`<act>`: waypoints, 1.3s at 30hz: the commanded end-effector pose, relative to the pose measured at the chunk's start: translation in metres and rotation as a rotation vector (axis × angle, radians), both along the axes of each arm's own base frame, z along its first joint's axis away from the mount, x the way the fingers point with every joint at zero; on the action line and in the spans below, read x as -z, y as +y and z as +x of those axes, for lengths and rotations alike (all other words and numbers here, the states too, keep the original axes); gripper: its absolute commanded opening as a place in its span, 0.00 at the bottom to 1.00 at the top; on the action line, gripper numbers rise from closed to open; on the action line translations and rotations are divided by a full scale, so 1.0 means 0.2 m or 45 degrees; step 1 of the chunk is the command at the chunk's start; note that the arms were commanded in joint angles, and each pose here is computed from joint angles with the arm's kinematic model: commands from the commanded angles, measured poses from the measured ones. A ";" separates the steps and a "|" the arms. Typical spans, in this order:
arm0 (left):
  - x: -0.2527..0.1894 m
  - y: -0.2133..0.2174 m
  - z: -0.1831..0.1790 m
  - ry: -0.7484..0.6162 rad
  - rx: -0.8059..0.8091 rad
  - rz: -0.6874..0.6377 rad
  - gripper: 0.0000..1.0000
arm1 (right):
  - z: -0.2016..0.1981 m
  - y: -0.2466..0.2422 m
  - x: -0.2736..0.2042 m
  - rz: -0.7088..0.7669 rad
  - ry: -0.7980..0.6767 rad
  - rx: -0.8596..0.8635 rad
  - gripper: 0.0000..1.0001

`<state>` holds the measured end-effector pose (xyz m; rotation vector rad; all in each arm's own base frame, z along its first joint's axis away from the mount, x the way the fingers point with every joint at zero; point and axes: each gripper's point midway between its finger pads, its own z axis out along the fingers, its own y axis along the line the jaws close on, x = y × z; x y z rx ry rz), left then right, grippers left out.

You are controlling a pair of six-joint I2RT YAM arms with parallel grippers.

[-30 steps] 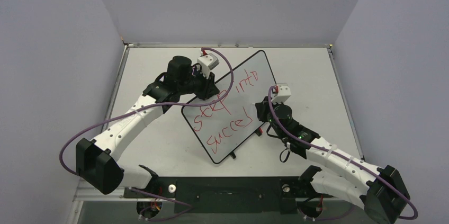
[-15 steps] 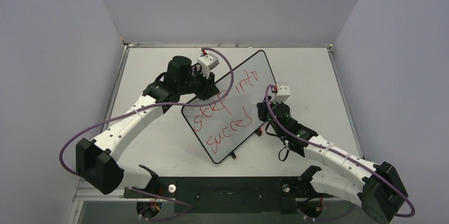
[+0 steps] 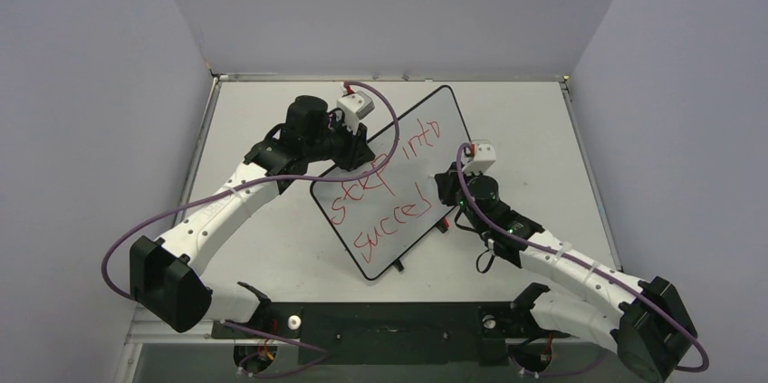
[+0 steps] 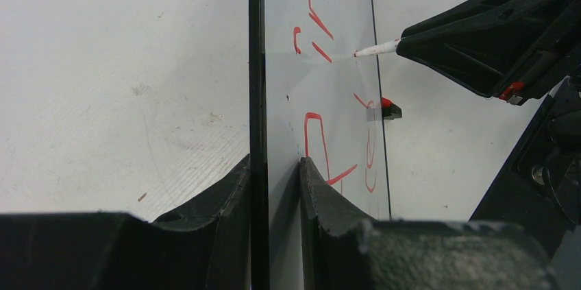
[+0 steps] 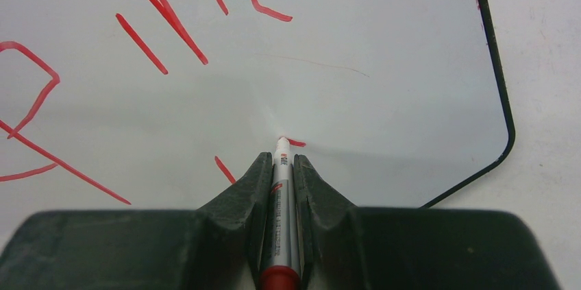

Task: Write a sentence on the whiteboard

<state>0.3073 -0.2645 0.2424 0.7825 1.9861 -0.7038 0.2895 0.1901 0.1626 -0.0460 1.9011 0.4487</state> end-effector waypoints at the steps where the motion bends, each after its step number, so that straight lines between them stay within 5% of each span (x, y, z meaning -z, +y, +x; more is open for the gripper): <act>1: -0.12 -0.01 0.06 -0.197 0.024 -0.008 0.00 | 0.00 0.08 -0.08 0.109 -0.042 -0.067 0.00; 13: -0.12 -0.02 0.06 -0.194 0.025 -0.011 0.00 | -0.08 0.02 0.13 0.071 0.048 -0.050 0.00; 39: -0.11 -0.02 0.06 -0.191 0.027 -0.008 0.00 | -0.04 -0.14 0.16 -0.034 0.059 0.137 0.00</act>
